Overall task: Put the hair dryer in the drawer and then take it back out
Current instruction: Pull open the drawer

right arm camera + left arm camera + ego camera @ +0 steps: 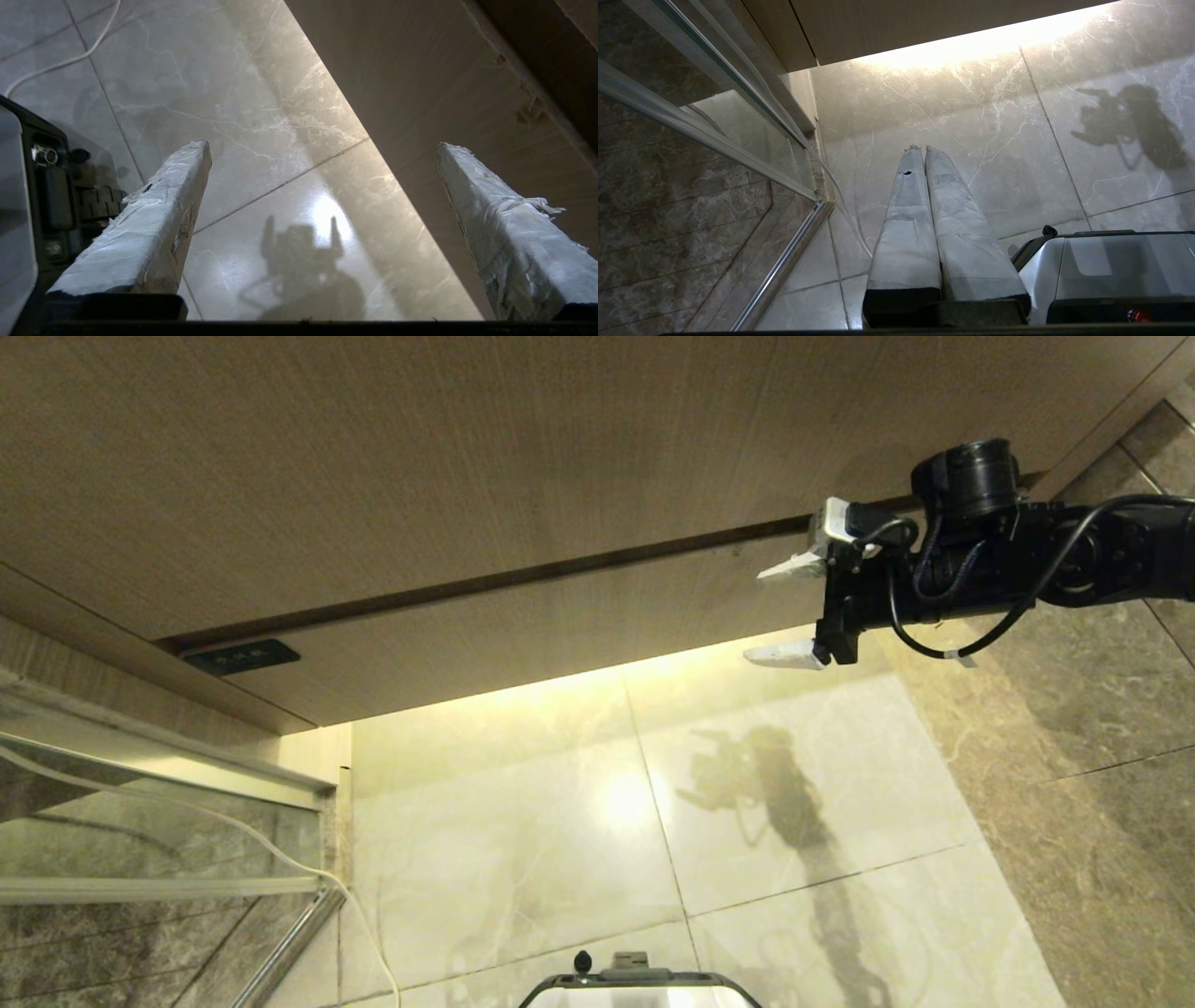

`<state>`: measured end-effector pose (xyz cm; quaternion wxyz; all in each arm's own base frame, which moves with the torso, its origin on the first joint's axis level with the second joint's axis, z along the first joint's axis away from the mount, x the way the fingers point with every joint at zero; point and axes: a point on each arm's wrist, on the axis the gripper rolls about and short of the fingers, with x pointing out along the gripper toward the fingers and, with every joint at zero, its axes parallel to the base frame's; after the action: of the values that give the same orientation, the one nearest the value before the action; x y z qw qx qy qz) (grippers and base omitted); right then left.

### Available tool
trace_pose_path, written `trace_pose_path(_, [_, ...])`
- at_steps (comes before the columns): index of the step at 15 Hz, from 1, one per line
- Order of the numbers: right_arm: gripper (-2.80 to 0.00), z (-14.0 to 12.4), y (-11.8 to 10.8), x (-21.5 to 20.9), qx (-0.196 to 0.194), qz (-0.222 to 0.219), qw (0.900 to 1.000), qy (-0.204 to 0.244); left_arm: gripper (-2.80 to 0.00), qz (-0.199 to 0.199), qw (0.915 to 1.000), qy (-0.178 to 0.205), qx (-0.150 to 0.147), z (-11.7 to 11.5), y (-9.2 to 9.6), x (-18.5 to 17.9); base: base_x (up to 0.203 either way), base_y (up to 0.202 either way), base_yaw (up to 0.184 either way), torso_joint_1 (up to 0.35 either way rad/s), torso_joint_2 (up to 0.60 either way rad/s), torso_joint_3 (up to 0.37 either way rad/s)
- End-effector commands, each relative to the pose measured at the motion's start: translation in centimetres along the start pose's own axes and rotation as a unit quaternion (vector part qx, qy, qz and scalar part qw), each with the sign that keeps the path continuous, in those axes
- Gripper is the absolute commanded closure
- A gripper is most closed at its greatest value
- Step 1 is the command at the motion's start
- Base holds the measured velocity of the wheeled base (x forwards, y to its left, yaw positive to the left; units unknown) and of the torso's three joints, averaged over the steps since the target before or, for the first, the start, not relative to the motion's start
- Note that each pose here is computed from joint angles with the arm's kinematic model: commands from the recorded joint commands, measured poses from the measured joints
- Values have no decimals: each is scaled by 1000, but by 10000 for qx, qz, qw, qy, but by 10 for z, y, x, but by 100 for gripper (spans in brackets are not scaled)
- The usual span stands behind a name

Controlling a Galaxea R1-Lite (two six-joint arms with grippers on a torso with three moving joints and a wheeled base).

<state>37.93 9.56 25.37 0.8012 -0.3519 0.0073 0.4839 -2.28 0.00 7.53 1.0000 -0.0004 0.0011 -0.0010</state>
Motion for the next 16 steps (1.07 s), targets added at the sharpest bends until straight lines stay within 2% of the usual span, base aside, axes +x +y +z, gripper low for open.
trace_pose_path(1, [-280, -4, 0, 4, -313, 17, 9995, -14, 0, 2, 10000, -4, -3, 0, 0, 0, 0, 0, 0, 0, 0, 0])
trace_pose_path(2, [-280, -6, -1, 5, -479, 13, 9989, -6, 0, 2, 10000, 3, -3, 0, 0, 0, 0, 0, 0, 0, 0, 0])
trace_pose_path(4, [-280, -9, -3, 8, -562, -9, 9984, -9, 0, 2, 10000, -3, -3, 0, 0, 0, 0, 0, 0, 0, 0, 0])
trace_pose_path(7, [-280, -13, -13, 14, -929, -255, 9953, -118, 0, 2, 10000, -3, -3, 0, 0, 0, 0, 0, 0, 0, 0, 0])
trace_pose_path(16, [-280, -17, -34, 14, -1272, -724, 9888, -282, 0, 2, 10000, -3, -3, 0, 0, 0, 0, 0, 0, 0, 0, 0])
